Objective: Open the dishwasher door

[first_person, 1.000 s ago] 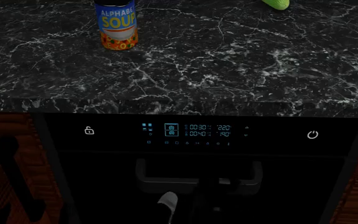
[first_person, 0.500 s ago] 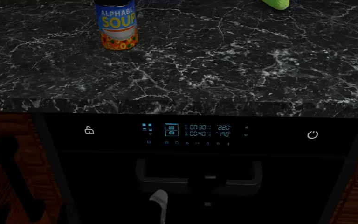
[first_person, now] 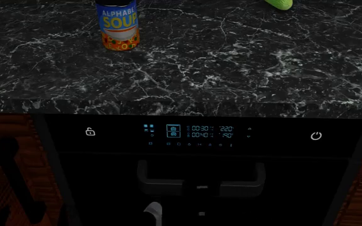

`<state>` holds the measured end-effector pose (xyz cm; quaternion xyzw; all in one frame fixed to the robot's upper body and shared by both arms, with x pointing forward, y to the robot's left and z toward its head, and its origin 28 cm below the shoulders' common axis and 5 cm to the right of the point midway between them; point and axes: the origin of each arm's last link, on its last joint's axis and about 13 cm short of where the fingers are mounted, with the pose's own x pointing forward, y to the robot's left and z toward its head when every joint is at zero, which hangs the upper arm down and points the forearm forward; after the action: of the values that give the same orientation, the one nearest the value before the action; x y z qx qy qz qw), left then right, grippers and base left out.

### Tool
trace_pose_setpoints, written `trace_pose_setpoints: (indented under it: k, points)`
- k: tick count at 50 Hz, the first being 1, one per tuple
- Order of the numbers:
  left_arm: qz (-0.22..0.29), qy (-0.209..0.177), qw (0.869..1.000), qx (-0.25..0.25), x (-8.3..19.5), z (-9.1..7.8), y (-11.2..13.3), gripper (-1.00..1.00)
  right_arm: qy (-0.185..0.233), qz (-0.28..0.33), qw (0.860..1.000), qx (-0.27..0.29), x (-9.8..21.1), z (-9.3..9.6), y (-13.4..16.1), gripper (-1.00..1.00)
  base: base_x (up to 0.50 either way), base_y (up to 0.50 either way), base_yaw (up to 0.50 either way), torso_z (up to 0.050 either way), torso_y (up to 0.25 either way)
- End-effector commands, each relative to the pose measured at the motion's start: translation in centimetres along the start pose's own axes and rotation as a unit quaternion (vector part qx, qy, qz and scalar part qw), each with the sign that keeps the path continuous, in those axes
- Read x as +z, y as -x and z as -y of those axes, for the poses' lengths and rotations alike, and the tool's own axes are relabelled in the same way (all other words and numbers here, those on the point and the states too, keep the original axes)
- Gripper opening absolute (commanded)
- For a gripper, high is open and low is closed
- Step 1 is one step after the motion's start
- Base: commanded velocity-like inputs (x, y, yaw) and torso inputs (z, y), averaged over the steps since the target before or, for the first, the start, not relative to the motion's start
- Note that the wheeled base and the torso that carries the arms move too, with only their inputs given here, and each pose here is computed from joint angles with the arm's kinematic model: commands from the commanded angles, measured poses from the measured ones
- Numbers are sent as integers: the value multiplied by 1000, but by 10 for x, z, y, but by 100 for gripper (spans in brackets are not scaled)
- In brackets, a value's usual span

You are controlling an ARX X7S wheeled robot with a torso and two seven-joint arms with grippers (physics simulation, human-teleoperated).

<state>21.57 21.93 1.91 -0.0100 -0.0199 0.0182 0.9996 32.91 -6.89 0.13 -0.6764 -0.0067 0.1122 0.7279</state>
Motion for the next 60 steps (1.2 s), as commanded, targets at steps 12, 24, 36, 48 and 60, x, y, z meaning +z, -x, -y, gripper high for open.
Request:
trace_pose_setpoints:
  k: [12,24,36,48,60]
  points:
    - [0,1,1000,2,-1,-1,-1,100,5,16,999,47,2,-16,2,100,0,0,0,0,0]
    - [-1,0,1000,2,-1,0,-1,100,-111,-31,990,76,-13,2,-11,100,0,0,0,0,0]
    - [-1,0,1000,2,-1,0,-1,100,-111,-31,990,76,-13,2,-12,100,0,0,0,0,0]
    - [-1,0,1000,2,-1,0,-1,100,-111,-31,990,76,-13,2,-12,100,0,0,0,0,0]
    - [-5,4,1000,3,-4,-1,-2,100,-76,-47,992,89,-18,4,-11,100,0,0,0,0,0]
